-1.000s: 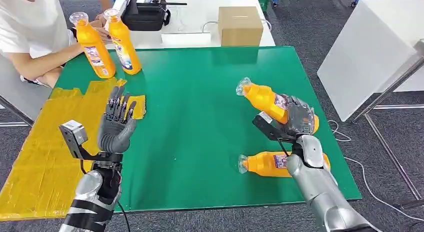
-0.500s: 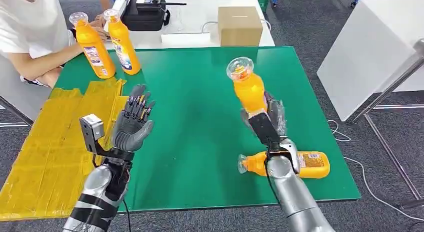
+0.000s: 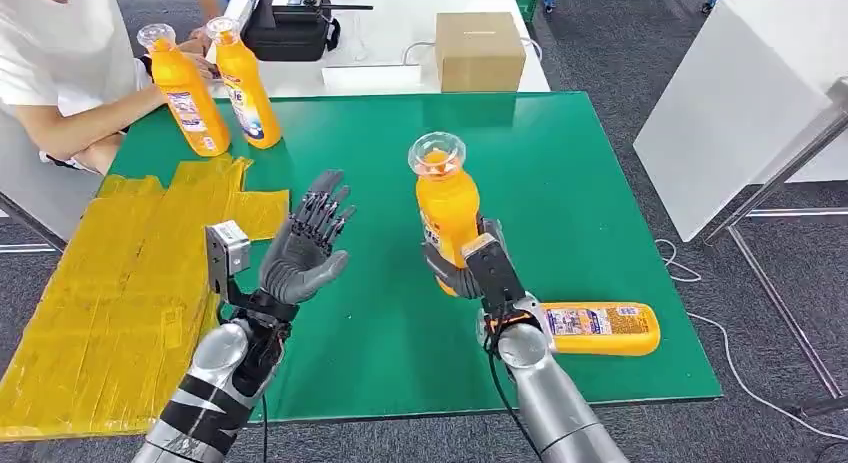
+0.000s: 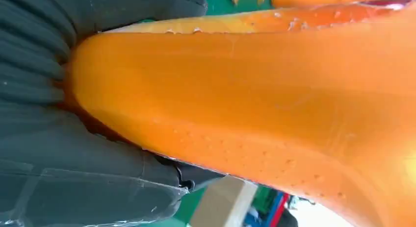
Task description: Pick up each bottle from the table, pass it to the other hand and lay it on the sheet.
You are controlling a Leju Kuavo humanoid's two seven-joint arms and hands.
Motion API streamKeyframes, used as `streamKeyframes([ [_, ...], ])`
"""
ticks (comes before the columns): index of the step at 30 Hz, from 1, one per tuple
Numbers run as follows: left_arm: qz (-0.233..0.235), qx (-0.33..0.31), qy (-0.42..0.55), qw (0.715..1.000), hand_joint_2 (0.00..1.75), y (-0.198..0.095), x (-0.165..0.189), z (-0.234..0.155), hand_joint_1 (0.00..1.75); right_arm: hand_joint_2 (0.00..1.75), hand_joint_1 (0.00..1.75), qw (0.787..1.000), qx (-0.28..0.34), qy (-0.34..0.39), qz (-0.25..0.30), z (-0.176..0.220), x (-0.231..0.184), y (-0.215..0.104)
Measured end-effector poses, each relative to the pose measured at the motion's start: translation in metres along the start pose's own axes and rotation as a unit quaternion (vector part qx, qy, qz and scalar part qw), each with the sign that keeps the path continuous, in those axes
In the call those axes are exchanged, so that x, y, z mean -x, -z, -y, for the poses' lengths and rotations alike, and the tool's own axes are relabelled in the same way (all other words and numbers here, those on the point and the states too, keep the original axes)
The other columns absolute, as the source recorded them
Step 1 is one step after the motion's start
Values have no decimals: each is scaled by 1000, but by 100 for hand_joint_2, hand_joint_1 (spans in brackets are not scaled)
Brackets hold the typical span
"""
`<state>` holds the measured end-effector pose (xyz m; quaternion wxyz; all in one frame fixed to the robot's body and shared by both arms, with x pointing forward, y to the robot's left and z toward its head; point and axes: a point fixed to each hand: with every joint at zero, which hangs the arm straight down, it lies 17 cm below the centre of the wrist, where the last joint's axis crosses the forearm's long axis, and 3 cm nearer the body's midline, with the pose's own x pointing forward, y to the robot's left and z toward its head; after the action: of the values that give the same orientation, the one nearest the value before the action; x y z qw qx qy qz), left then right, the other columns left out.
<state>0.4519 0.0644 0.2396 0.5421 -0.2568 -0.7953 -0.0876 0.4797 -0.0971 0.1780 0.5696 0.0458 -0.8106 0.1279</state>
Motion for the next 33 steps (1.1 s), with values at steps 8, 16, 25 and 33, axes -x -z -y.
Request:
streamKeyframes([
  [8, -4, 12, -4, 1000, 175, 0, 3, 12, 0, 175, 173, 999, -30, 8, -13, -31, 8, -4],
  [16, -2, 17, 27, 1000, 175, 1, 6, 22, 0, 175, 173, 997, -70, -7, -12, -63, 4, 3],
  [25, 4, 10, 59, 998, 175, 3, 7, 22, 0, 175, 171, 988, -137, -65, -1, -109, -1, -2],
  [33, 1, 8, 60, 998, 175, 3, 9, 21, 0, 175, 175, 986, -149, -71, -2, -116, 1, -4],
])
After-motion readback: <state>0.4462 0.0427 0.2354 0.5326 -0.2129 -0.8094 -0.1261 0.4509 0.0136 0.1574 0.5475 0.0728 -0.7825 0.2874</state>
